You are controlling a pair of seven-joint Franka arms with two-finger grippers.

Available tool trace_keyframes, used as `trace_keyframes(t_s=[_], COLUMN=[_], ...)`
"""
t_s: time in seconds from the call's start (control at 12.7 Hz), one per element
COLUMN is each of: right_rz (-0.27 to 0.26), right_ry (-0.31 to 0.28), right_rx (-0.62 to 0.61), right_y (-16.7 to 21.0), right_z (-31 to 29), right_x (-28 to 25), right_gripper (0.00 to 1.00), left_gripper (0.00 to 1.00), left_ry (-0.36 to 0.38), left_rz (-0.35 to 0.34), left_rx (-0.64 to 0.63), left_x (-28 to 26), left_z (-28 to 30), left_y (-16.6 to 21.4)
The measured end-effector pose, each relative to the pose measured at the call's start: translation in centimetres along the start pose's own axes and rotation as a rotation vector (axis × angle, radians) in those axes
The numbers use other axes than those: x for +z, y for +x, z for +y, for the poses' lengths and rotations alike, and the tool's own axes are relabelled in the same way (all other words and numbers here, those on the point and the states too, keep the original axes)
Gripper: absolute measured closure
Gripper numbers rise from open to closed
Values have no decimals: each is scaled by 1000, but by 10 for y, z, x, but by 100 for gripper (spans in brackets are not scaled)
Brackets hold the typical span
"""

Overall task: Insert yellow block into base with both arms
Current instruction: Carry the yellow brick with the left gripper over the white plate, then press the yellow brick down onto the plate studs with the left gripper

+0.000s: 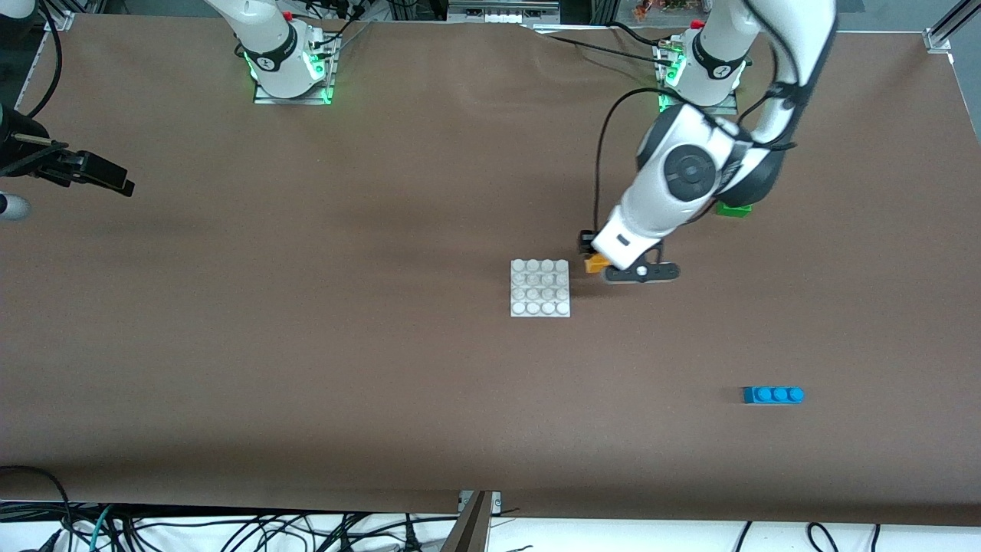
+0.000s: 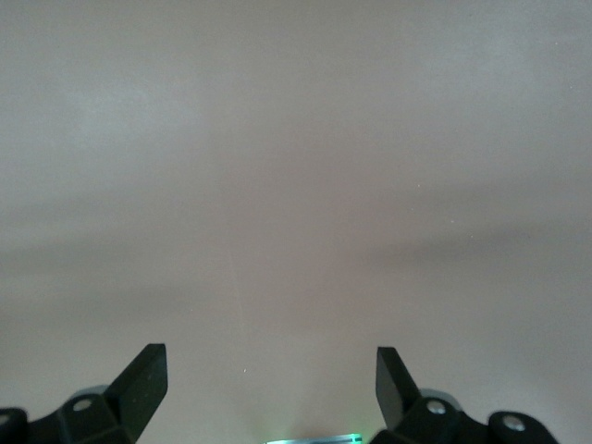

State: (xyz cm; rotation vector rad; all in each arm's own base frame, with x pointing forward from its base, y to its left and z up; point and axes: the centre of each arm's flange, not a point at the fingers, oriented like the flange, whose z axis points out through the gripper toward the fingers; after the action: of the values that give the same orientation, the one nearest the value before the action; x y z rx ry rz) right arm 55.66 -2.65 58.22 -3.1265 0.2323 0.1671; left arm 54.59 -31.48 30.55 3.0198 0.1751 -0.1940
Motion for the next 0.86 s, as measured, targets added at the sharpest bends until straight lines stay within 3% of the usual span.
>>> trace_keyframes(t_s=[0.31,0.86], right_rz=[0,0], right_ry=[0,0], right_rx=[0,0], right_y=[0,0], right_z=[0,0], right_x=[0,0], right_gripper=[0,0], left_gripper=[32,32], left_ry=[0,-2], left_rz=[-54,-66], left_rx=[-84,-97], left_x=[56,87], left_z=[53,84], left_y=[0,5])
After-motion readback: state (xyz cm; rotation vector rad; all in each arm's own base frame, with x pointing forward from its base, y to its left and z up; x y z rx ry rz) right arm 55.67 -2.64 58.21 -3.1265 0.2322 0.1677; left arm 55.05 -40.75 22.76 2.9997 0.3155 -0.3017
